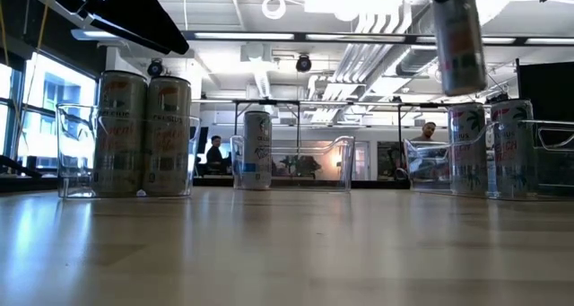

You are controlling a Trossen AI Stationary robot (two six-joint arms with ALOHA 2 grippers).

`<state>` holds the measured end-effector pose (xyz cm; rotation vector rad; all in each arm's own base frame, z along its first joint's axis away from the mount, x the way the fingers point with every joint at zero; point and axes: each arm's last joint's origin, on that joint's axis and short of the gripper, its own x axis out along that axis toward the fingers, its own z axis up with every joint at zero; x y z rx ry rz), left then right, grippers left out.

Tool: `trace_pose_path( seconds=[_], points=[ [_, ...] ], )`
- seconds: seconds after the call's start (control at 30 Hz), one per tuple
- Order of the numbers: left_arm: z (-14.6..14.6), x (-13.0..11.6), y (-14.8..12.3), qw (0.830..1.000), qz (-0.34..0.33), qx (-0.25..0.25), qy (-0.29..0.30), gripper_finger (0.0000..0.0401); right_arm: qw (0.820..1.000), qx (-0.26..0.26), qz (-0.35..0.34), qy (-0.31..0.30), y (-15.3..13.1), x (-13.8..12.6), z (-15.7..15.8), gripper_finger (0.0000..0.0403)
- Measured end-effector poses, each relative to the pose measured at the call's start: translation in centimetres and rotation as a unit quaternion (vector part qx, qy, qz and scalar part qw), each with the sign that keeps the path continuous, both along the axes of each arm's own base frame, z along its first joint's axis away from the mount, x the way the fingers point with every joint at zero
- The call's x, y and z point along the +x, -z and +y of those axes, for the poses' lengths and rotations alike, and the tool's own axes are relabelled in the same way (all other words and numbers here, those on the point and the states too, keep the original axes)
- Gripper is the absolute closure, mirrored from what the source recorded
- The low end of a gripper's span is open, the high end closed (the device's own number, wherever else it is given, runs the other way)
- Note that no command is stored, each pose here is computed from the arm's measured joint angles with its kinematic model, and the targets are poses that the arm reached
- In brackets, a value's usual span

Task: Sort soda cans
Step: Put the white/pink soda can into the right transparent bin

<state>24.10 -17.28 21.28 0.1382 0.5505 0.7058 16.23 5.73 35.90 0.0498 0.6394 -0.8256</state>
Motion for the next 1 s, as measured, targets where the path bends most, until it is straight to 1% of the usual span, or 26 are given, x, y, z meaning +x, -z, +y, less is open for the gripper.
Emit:
trace_pose_path(
  seconds=[0.07, 0.17, 0.23, 0.33, 0.7, 0.93, 1.0],
  points=[
    [0.0, 0.0, 0.0, 1.000, 0.000, 0.000, 0.000, 0.0101, 1.000, 0.002, 0.011, 0.025, 0.1, -1.0, -0.4, 0.0162],
    [0.0, 0.0, 0.0, 1.000, 0.000, 0.001, 0.000, 0.0101, 1.000, 0.014, 0.008, 0.022, 0.6, -1.3, -0.5, 0.0162],
    [0.0, 0.0, 0.0, 1.000, -0.002, 0.000, -0.001, 0.0101, 0.999, 0.022, 0.021, 0.030, 1.2, -1.5, -0.6, 0.0162],
    [0.0, 0.0, 0.0, 1.000, -0.004, -0.001, -0.002, 0.0101, 0.998, 0.030, 0.036, 0.038, 2.3, -2.3, -1.2, 0.0162],
    [0.0, 0.0, 0.0, 1.000, -0.005, -0.005, -0.003, 0.0101, 0.992, 0.052, 0.056, 0.105, 6.7, -5.3, -3.6, 0.0162],
    [0.1, 0.1, 0.0, 1.000, -0.006, -0.006, -0.005, 0.0101, 0.983, 0.080, 0.094, 0.134, 9.4, -6.0, -3.8, 0.0162],
    [0.1, 0.1, 0.0, 1.000, -0.006, -0.005, -0.005, 0.0101, 0.981, 0.081, 0.105, 0.140, 10.0, -6.0, -3.8, 0.0162]
  ],
)
